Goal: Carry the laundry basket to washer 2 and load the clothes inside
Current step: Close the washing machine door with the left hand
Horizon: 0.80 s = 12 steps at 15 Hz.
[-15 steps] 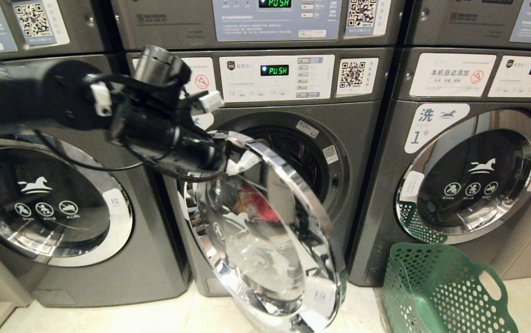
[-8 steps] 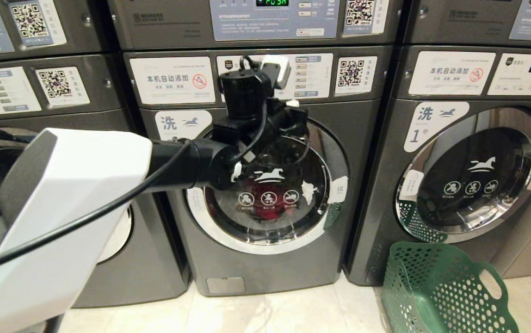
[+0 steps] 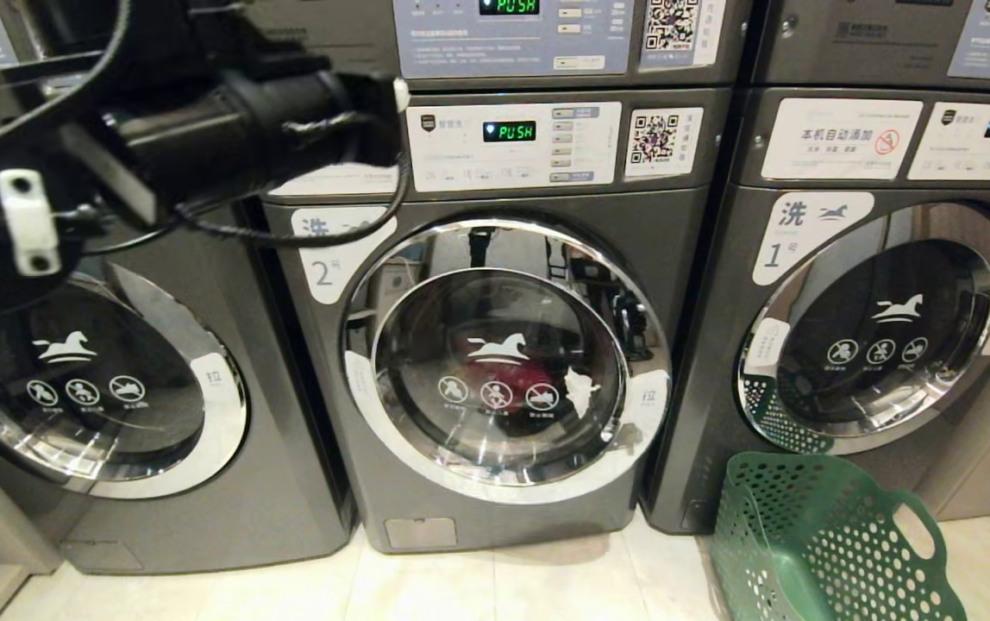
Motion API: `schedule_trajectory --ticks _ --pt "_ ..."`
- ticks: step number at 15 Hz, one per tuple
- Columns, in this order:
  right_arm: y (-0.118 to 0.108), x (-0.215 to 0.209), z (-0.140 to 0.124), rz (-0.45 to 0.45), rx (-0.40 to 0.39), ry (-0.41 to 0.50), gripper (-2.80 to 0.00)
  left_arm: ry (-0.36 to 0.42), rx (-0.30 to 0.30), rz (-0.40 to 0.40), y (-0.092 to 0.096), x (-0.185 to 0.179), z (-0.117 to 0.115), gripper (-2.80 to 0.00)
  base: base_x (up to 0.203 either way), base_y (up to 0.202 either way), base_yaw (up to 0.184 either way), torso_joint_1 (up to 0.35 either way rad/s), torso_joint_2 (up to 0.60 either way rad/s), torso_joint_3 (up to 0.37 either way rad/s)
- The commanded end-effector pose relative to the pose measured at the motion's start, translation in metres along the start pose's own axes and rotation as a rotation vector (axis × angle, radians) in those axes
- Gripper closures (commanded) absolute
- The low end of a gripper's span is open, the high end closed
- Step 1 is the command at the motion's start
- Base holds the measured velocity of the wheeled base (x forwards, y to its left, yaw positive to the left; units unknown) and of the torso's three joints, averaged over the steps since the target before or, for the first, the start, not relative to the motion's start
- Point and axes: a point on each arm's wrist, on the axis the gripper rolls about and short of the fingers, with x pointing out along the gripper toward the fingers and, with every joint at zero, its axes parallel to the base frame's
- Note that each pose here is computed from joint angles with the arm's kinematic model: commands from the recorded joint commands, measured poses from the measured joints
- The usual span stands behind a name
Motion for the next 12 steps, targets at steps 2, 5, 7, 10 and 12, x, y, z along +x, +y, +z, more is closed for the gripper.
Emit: schedule_trajectory --ticks 2,5,7,10,12 --pt "0.001 0.000 0.000 0.034 -0.118 -0.001 0.00 0.198 -0.005 -0.009 0.016 -0.058 -0.039 0.00 0.000 0.000 0.000 0.000 0.00 0.000" --pt "0.001 0.000 0.000 0.033 -0.111 -0.005 0.00 0.415 -0.047 -0.069 0.011 -0.036 -0.109 0.00 0.000 0.000 0.000 0.000 0.00 0.000" --pt "0.001 0.000 0.000 0.033 -0.111 -0.005 0.00 0.407 -0.061 -0.090 0.008 -0.008 -0.129 0.00 0.000 0.000 0.000 0.000 0.00 0.000" --pt "0.001 0.000 0.000 0.034 -0.111 -0.007 0.00 0.361 -0.065 -0.103 0.006 -0.013 -0.117 0.00 0.000 0.000 0.000 0.000 0.00 0.000" --pt "0.001 0.000 0.000 0.033 -0.102 -0.006 0.00 0.367 -0.065 -0.103 0.008 -0.032 -0.105 0.00 0.000 0.000 0.000 0.000 0.00 0.000"
